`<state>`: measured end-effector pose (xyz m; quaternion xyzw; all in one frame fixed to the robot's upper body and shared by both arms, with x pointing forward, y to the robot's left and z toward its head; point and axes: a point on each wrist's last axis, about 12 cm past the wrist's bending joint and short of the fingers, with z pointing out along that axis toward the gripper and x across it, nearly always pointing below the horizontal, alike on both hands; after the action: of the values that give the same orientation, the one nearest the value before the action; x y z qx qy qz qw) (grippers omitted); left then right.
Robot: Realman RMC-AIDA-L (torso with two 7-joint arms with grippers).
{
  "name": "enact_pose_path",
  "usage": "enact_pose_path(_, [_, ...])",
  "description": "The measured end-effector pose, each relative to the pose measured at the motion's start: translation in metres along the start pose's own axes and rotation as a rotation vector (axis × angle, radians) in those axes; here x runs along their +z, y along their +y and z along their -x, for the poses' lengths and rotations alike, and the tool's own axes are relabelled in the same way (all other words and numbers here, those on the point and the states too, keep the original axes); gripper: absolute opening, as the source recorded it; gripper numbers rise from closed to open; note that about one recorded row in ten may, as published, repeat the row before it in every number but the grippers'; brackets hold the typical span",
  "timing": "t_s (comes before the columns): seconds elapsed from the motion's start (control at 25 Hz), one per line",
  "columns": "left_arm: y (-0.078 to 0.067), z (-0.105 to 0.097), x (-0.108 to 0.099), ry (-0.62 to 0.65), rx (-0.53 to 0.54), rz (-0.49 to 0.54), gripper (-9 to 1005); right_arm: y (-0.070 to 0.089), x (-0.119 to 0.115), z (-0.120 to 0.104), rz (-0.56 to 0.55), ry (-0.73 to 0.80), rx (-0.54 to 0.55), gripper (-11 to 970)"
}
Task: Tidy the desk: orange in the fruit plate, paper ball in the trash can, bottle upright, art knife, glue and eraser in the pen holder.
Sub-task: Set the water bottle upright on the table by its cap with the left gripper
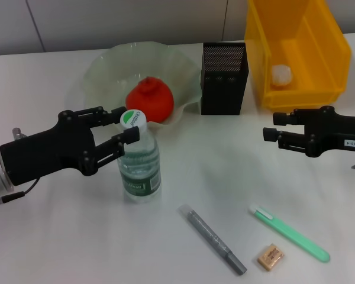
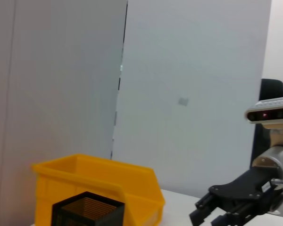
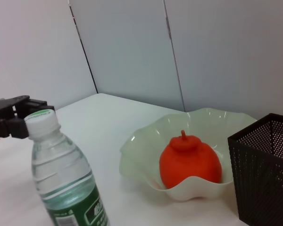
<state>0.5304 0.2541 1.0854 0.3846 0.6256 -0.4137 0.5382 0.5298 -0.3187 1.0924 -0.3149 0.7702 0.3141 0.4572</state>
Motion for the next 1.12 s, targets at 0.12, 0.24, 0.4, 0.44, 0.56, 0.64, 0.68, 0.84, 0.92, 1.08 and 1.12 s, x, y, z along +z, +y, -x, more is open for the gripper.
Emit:
enact_pose_path(0.12, [0.0,0.001,0.0,-0.003,-0.018,-0.01,443,0.0,0.0,0.0,0.0,0.0,0.0,481])
enact_pose_path(0.24, [-0.001,0.003,0.0,-0.006,-0.03,-0.021,481,0.0,0.0,0.0,0.0,0.0,0.0,481])
enact_pose_path(0.4, [-0.001,0.003,-0.001,-0.009,-0.033,-0.019,531,0.0,0.0,0.0,0.0,0.0,0.0,482])
enact_pose_path(0.44, [-0.001,0.003,-0.001,-0.01,-0.033,-0.02,543,0.0,0.0,0.0,0.0,0.0,0.0,482])
enact_pose_path(0.56, [-0.002,0.003,-0.003,-0.015,-0.034,-0.023,707,0.0,0.0,0.0,0.0,0.0,0.0,482])
enact_pose_path(0.64, [-0.002,0.004,-0.007,-0.021,-0.03,-0.018,788,0.0,0.0,0.0,0.0,0.0,0.001,482])
enact_pose_path(0.68, [-0.002,0.005,-0.009,-0.025,-0.028,-0.014,792,0.0,0.0,0.0,0.002,0.0,0.001,483])
enact_pose_path(0.84, [0.0,0.012,-0.032,-0.032,-0.013,0.044,810,0.001,-0.003,0.002,0.007,-0.001,-0.002,483])
enact_pose_path(0.92, [-0.001,0.012,-0.048,-0.017,-0.009,0.08,809,0.001,-0.005,0.005,0.012,-0.002,0.002,483])
enact_pose_path(1.08, [-0.008,0.003,-0.069,0.01,-0.019,0.097,809,0.0,-0.01,0.012,0.011,0.036,0.028,484])
enact_pose_path(1.12, [-0.01,-0.001,-0.072,0.016,-0.025,0.097,808,0.0,-0.011,0.015,0.011,0.058,0.034,484])
